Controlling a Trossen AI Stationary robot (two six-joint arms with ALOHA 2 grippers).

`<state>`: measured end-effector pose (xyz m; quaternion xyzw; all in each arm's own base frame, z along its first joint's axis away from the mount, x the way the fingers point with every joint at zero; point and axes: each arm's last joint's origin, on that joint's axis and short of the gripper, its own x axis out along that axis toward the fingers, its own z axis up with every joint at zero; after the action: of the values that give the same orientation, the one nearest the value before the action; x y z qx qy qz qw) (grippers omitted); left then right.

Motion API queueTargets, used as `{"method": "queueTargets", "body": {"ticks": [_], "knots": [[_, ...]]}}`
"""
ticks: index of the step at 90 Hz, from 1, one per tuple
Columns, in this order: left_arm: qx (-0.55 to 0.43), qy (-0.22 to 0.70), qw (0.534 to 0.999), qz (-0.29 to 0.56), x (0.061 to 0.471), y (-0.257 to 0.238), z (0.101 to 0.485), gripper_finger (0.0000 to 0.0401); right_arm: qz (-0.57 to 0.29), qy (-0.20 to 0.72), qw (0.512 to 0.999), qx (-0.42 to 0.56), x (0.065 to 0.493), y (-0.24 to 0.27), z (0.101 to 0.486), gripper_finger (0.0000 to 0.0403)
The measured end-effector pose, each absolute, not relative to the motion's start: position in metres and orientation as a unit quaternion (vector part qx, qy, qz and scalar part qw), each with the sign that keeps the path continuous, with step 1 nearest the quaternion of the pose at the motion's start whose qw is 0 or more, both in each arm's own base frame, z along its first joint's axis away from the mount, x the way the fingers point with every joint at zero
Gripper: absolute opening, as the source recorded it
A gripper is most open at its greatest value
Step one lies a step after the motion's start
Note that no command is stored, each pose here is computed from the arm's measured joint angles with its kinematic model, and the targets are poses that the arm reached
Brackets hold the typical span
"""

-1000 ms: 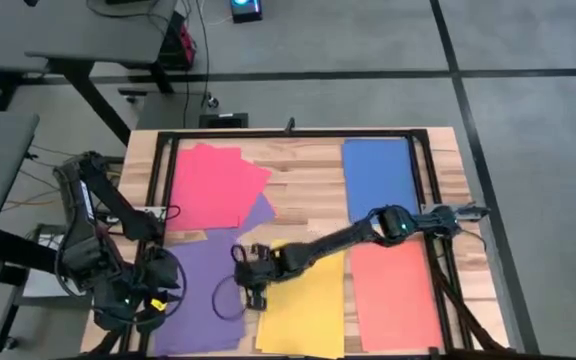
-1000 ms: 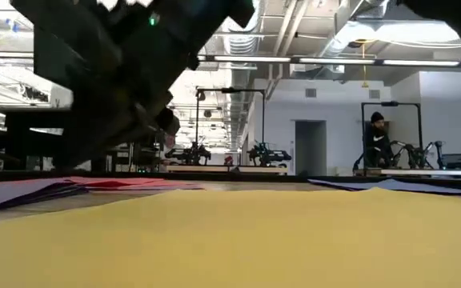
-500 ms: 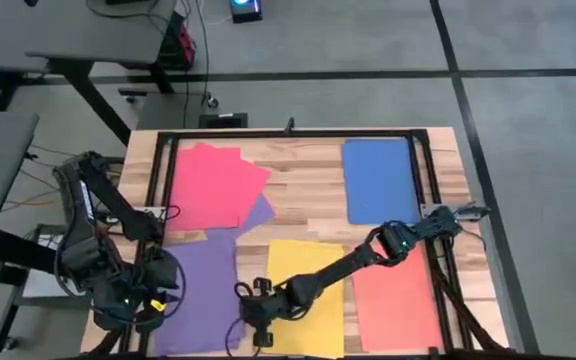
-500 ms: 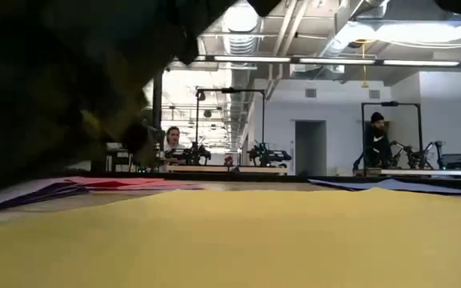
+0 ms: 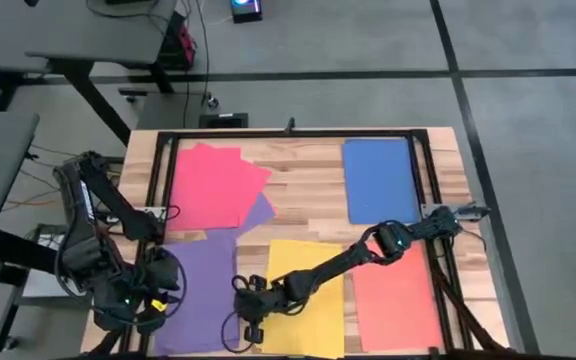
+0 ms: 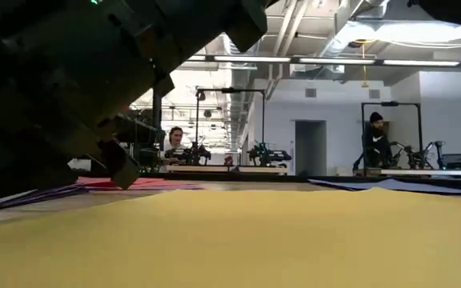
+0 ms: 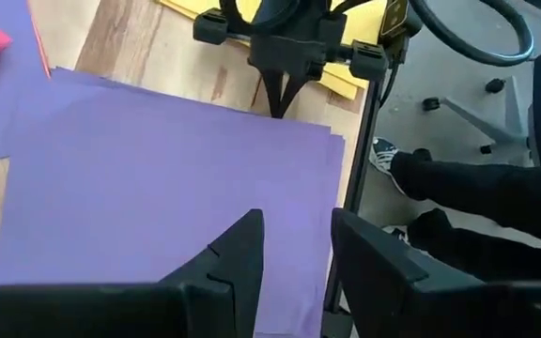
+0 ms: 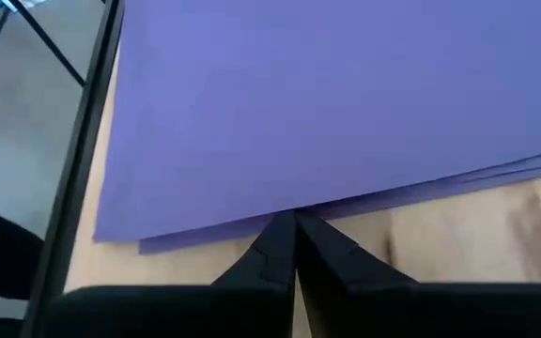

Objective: Organize paper
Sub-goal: Stack the purple paper on top of the purple paper, then put the pink paper to the top center of the table

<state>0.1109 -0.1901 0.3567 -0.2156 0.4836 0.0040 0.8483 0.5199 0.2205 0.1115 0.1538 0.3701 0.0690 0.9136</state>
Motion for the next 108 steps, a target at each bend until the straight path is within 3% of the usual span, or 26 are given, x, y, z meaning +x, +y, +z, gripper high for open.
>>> {"method": "queueTargets", "body": {"ticks": [28,58,68,86,108], "knots": [[-0.214,0.484,0.848,0.004,0.111,-0.19,0.357,0.0108,0.103,0.351,0.915,0.169,0.516,0.241,0.11,0.0],[-0.218,0.483,0.848,0.005,0.112,-0.19,0.357,0.0108,0.104,0.357,0.912,0.176,0.521,0.225,0.12,0.0],[-0.232,0.476,0.848,0.007,0.115,-0.188,0.363,0.0108,0.102,0.393,0.898,0.166,0.509,0.217,0.159,0.0],[-0.237,0.454,0.858,0.037,0.131,-0.172,0.375,0.0108,0.072,0.413,0.9,0.117,0.468,0.159,0.282,0.0],[-0.173,0.455,0.863,0.134,0.171,-0.12,0.373,0.0109,-0.019,0.402,0.908,0.114,0.444,0.04,0.345,0.0001]]}}
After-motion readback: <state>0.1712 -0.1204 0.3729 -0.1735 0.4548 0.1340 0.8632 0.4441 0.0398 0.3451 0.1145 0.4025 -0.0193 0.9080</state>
